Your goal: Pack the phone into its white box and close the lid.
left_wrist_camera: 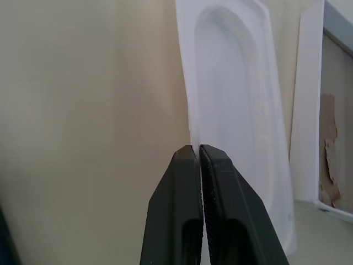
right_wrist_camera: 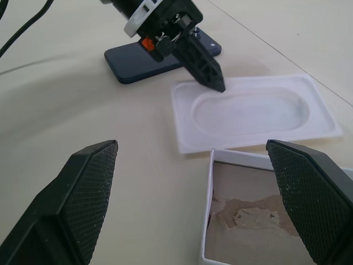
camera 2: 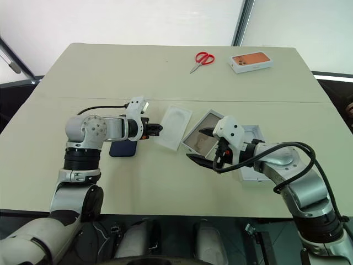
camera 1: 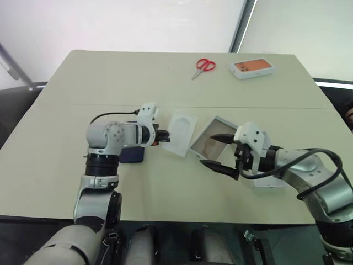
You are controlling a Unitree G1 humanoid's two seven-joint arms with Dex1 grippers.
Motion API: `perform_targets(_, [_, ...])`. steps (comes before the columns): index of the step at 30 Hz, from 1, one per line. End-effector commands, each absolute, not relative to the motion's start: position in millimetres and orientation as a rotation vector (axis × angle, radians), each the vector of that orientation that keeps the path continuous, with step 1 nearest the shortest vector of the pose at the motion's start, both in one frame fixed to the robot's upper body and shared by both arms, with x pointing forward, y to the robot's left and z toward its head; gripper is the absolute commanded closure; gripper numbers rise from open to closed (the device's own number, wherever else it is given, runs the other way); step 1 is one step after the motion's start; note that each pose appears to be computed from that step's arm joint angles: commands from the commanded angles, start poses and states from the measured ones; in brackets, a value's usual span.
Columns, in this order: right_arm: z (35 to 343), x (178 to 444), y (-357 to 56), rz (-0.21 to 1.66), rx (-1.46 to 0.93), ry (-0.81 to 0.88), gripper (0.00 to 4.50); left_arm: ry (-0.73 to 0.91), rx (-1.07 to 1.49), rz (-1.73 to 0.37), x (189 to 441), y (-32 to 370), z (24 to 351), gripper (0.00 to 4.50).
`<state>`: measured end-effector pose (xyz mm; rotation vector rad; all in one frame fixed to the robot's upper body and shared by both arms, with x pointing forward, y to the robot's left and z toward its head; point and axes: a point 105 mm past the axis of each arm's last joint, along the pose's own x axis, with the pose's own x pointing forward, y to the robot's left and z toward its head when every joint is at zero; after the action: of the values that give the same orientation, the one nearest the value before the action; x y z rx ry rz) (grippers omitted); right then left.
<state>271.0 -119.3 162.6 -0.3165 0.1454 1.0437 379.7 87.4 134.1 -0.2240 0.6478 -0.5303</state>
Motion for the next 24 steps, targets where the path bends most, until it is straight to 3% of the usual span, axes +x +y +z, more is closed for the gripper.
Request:
perform_targets(1, [170.2,269.9,-117.7,1.047,-0.336,0.102,0.0,0.445,-0.231,-0.534,386.9,92.6,169.8,4.47])
perform_targets(7, [171.1,283.1,-144.0,0.946,-0.374,0.122,0.0,0.377,-0.24,-0.799,361.2,40.8,193.3,4.47])
perform_targets(13, [173.1,289.4,-171.4,0.865,-0.408,0.142,0.0,0.44,-0.242,-0.952,342.9,-5.4,194.0,4.47])
perform_targets(19, [175.0,290.4,-209.3,0.753,-0.441,0.178,0.0,0.54,-0.167,-0.91,352.0,-20.5,171.0,4.47])
perform_targets(24, [175.4,285.6,-212.2,0.751,-0.448,0.18,0.0,0.573,-0.155,-0.935,355.5,-28.9,167.0,4.47])
